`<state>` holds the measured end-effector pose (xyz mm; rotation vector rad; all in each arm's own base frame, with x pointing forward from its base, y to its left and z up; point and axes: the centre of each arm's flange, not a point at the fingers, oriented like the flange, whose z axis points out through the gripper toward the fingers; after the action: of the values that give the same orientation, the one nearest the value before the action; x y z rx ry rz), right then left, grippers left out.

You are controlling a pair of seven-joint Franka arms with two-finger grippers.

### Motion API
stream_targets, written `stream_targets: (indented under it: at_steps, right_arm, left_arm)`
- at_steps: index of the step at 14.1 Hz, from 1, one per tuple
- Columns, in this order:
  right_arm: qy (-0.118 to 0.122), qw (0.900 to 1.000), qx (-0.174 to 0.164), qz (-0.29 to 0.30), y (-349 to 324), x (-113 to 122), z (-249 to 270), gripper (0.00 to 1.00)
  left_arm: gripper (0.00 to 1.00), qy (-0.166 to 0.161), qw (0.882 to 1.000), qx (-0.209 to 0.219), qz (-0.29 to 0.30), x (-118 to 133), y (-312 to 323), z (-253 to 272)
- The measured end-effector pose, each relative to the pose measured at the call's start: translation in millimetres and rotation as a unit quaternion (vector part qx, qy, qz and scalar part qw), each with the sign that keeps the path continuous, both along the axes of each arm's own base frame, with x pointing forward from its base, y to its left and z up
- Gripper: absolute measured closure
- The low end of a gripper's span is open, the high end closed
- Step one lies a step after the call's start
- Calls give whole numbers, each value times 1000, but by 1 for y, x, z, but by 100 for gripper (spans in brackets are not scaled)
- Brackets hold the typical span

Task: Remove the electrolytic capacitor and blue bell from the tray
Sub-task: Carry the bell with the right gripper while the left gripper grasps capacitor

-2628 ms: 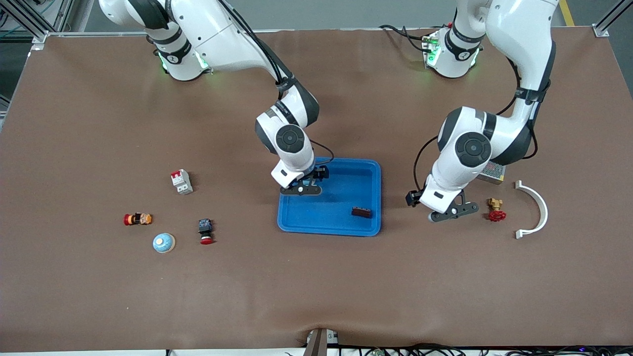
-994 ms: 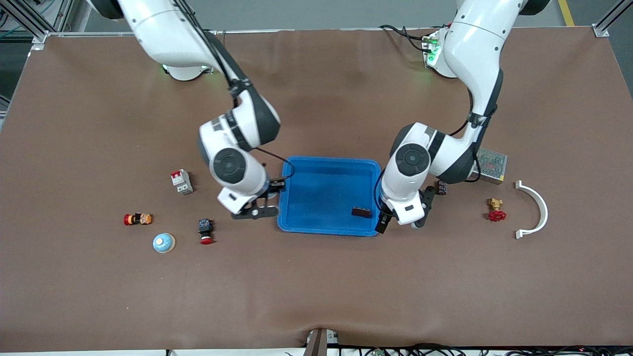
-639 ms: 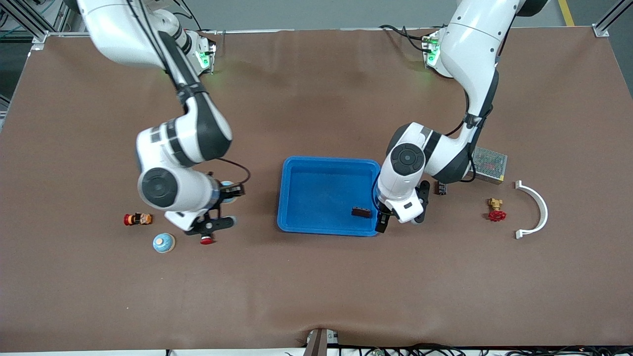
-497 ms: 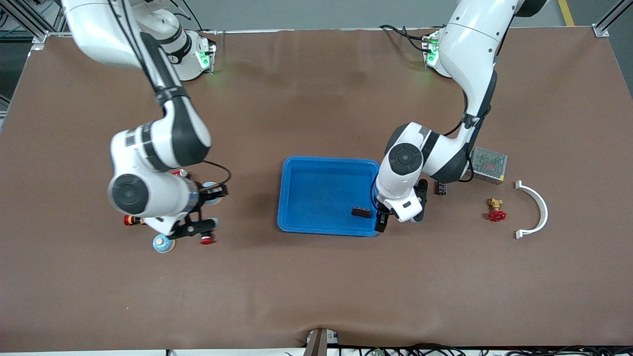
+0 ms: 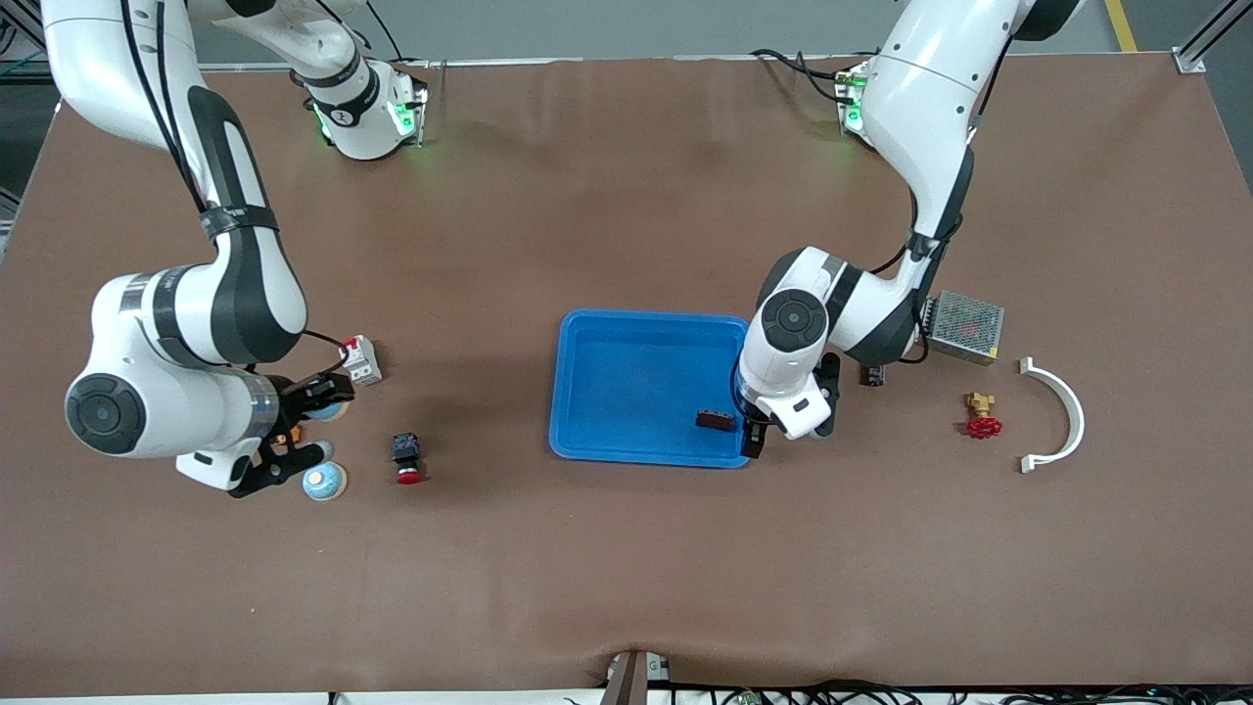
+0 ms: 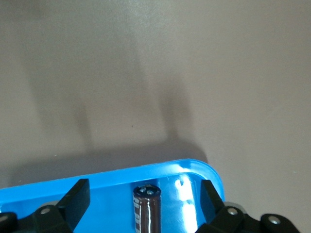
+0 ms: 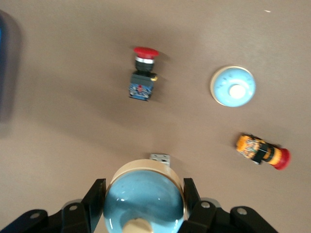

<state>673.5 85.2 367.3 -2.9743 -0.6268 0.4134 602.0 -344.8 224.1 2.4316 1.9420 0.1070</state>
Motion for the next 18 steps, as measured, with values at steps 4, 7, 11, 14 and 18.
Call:
stream_targets:
  at_steps: [4, 7, 11, 14, 18]
  right_arm:
    - [-6, 1000, 2, 24, -30, -16, 18, 31]
    - [-12, 999, 18, 43, -83, -22, 13, 31]
    - [-40, 996, 31, 68, -140, -23, -5, 31]
    - [-61, 994, 32, 83, -165, -31, -36, 31]
    - [-65, 993, 36, 93, -196, -48, -75, 31]
  left_arm:
    - [0, 7, 1000, 4, -12, -10, -14, -15]
    - [0, 6, 1000, 3, -19, -14, -23, -14]
    - [0, 6, 1000, 3, -21, -14, -26, -16]
    - [0, 5, 1000, 3, -21, -9, -30, -24]
    - [0, 2, 1000, 6, -27, -6, -36, -34]
